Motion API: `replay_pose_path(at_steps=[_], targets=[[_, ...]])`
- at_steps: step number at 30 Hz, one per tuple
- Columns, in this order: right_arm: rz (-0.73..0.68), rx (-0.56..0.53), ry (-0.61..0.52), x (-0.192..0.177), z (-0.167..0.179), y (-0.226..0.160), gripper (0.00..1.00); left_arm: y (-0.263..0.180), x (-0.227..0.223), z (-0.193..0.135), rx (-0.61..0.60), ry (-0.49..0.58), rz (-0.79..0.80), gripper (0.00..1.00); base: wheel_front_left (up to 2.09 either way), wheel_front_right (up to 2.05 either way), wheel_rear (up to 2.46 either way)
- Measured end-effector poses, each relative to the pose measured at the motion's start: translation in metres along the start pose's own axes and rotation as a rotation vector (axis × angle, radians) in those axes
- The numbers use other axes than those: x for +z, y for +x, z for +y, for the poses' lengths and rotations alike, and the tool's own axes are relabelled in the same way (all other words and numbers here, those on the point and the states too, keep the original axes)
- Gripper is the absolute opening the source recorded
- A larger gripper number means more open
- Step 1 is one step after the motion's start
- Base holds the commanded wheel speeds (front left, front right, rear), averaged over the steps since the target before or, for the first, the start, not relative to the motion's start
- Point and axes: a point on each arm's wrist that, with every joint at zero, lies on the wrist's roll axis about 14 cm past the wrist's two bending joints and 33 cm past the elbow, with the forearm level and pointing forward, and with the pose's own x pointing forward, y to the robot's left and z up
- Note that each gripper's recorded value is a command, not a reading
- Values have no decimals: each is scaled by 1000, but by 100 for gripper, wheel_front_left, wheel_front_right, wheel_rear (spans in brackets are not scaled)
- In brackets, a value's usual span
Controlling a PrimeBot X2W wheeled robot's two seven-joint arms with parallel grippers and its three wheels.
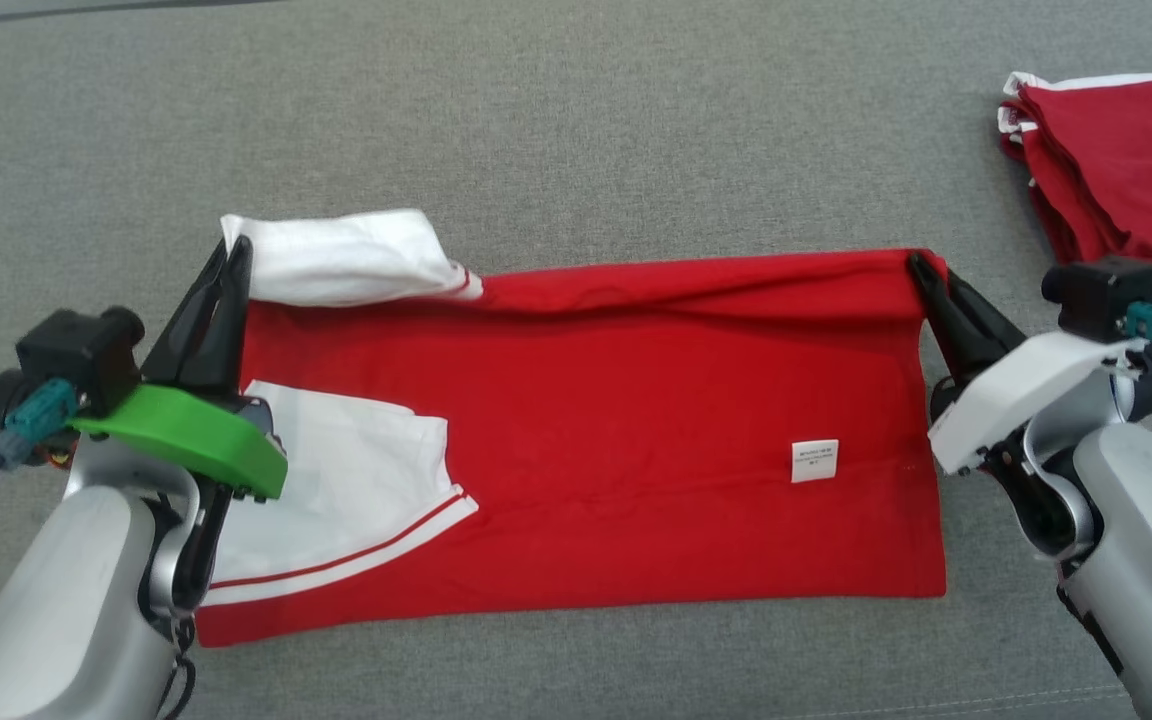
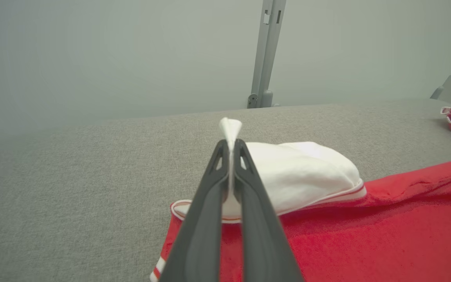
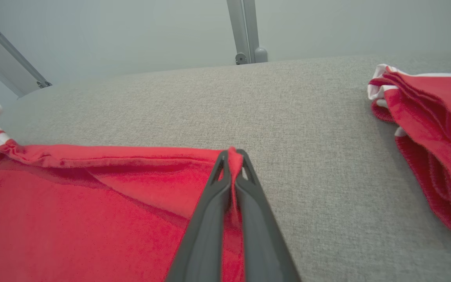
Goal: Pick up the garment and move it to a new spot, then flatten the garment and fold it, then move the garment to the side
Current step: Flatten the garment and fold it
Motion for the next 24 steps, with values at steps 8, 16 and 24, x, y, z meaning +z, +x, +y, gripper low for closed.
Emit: replay_pose_path(at_steps=[8,16,24], targets=[[-33,-8,34,-2,14,-37,0,-53,0,-9,62,-74,-14,0,0,0,0],[-11,-19,72,-16,29,-60,0,-93,-22,-18,128,-171,40,0,0,0,0],[-2,-47,63,-28,32,-75,100,-104,-39,-21,168,-246,59,100,0,0,0]])
